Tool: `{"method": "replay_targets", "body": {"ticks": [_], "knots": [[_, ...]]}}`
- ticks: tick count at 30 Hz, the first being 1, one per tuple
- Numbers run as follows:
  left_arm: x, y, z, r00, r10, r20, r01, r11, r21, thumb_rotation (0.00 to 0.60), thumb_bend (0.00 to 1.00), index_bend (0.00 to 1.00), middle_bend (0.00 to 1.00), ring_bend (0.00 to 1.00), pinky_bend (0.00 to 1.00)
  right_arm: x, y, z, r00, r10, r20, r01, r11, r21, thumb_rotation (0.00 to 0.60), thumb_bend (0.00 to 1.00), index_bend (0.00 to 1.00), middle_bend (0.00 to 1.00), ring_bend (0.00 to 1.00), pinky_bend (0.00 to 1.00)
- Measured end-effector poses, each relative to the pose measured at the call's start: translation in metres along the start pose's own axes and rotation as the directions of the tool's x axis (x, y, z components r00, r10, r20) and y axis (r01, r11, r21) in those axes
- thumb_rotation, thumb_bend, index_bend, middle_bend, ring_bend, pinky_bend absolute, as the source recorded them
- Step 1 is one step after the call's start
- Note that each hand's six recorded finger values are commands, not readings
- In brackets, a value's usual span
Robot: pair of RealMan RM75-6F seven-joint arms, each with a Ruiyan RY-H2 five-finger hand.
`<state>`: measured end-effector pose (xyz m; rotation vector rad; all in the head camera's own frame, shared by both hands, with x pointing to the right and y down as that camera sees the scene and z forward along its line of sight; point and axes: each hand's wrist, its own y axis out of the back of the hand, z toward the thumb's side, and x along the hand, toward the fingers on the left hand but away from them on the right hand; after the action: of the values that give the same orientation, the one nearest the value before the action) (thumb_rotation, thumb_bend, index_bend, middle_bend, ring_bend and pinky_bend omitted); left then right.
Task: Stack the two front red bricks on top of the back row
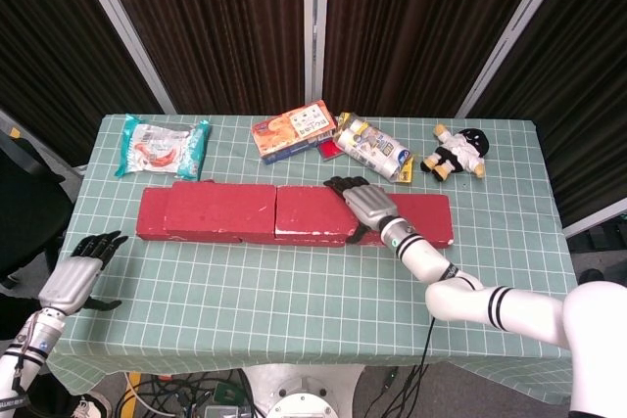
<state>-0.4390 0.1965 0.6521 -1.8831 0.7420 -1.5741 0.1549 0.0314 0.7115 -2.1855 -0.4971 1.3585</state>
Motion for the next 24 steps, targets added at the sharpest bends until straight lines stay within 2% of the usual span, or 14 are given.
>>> {"method": "replay_targets", "body": {"ticks": [11,24], "knots": [[0.0,-0.002,0.001,1.0,-0.006,0.003,0.006,1.0,0.0,0.6,0.0,0.03,0.0,0.0,0.0,0.005,0.002,-0.004,1.0,-0.016,0.003,0.016,1.0,0.018,0.6,0.0,0.0,0.0,0.0,0.0],[0.0,0.0,0.004,1.0,0.004,0.007,-0.004,1.0,-0.001,0.6,0.0,0.03,0.0,0.0,0.0,0.019,0.006,-0.005,1.0,-0.009,-0.009,0.008,0.999,-0.046,0.6,0.0,0.0,0.0,0.0,0.0]]}}
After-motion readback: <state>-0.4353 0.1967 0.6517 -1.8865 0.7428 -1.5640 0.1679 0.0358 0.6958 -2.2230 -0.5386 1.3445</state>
